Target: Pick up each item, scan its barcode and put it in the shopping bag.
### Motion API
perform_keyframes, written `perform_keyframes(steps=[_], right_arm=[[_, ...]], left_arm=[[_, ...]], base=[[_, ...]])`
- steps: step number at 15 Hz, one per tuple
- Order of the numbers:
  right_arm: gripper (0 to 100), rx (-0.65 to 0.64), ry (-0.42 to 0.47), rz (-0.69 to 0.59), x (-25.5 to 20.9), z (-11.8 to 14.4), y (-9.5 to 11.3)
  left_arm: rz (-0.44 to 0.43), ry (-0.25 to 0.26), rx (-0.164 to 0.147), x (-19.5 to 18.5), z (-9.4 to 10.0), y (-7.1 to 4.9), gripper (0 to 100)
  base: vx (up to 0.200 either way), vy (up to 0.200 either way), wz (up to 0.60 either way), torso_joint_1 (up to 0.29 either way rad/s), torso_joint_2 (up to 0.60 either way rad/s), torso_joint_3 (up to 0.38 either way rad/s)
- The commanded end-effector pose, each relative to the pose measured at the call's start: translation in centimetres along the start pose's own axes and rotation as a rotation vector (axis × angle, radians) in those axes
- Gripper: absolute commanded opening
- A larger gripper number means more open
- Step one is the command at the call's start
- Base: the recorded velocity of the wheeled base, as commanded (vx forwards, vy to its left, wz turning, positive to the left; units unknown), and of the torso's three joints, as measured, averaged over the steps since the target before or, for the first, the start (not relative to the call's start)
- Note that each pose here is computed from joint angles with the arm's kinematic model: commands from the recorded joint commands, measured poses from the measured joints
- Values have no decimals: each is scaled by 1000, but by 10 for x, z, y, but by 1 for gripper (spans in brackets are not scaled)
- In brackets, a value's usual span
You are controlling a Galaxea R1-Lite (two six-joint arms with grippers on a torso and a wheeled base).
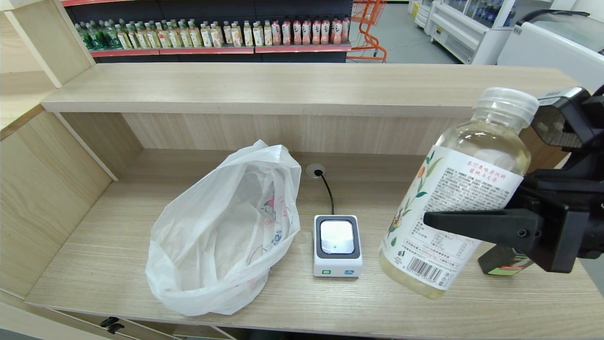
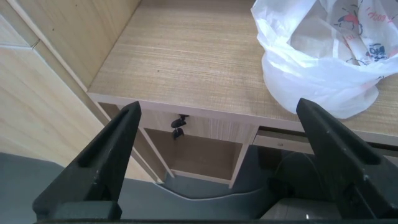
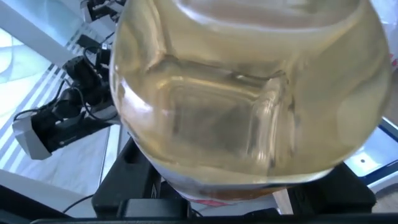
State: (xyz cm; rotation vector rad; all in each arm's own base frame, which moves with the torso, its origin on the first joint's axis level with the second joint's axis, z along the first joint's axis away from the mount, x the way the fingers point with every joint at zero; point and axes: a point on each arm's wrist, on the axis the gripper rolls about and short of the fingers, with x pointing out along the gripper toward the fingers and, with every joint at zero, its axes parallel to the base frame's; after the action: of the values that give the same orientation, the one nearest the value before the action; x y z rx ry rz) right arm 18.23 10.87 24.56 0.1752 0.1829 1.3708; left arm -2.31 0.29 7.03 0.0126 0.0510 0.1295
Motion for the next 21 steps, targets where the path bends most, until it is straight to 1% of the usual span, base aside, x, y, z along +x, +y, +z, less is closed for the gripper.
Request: perform_keyframes(steps=[1, 2, 3, 4, 5, 6, 7, 8, 9, 12, 16, 21], right_arm=[[0, -42, 9, -1, 0, -3, -1], [0, -100, 23, -9, 1, -9, -6], [0, -194, 35, -27, 2, -12, -14], [0, -420, 60, -92, -3, -17, -39], [0, -570, 83, -134, -5, -17, -62], [0, -666, 105, -157, -6, -18, -77], [0, -770, 137, -174, -6, -25, -97], [0, -774, 138, -173, -6, -25, -98], [0, -831, 130, -165, 0, -32, -109], [0, -898, 65, -68, 14, -41, -121], [0, -974, 33, 6, 22, -62, -142], [0, -1030, 10, 73, 33, -85, -152]], left_arm=[[1, 2, 0, 0, 0, 0, 100], [1, 0, 0, 0, 0, 0, 100], [1, 2, 0, 0, 0, 0, 100], [1, 0, 0, 0, 0, 0, 100], [-1, 2, 0, 0, 0, 0, 100], [1, 2, 0, 0, 0, 0, 100], [-1, 0, 0, 0, 0, 0, 100], [1, 2, 0, 0, 0, 0, 100], [1, 0, 0, 0, 0, 0, 100], [1, 2, 0, 0, 0, 0, 100], [1, 0, 0, 0, 0, 0, 100], [1, 0, 0, 0, 0, 0, 100]], base=[[0, 0, 0, 0, 0, 0], [0, 0, 0, 0, 0, 0], [0, 0, 0, 0, 0, 0], [0, 0, 0, 0, 0, 0], [0, 0, 0, 0, 0, 0], [0, 0, 0, 0, 0, 0], [0, 0, 0, 0, 0, 0], [0, 0, 0, 0, 0, 0], [0, 0, 0, 0, 0, 0], [0, 0, 0, 0, 0, 0], [0, 0, 0, 0, 0, 0], [0, 0, 0, 0, 0, 0]])
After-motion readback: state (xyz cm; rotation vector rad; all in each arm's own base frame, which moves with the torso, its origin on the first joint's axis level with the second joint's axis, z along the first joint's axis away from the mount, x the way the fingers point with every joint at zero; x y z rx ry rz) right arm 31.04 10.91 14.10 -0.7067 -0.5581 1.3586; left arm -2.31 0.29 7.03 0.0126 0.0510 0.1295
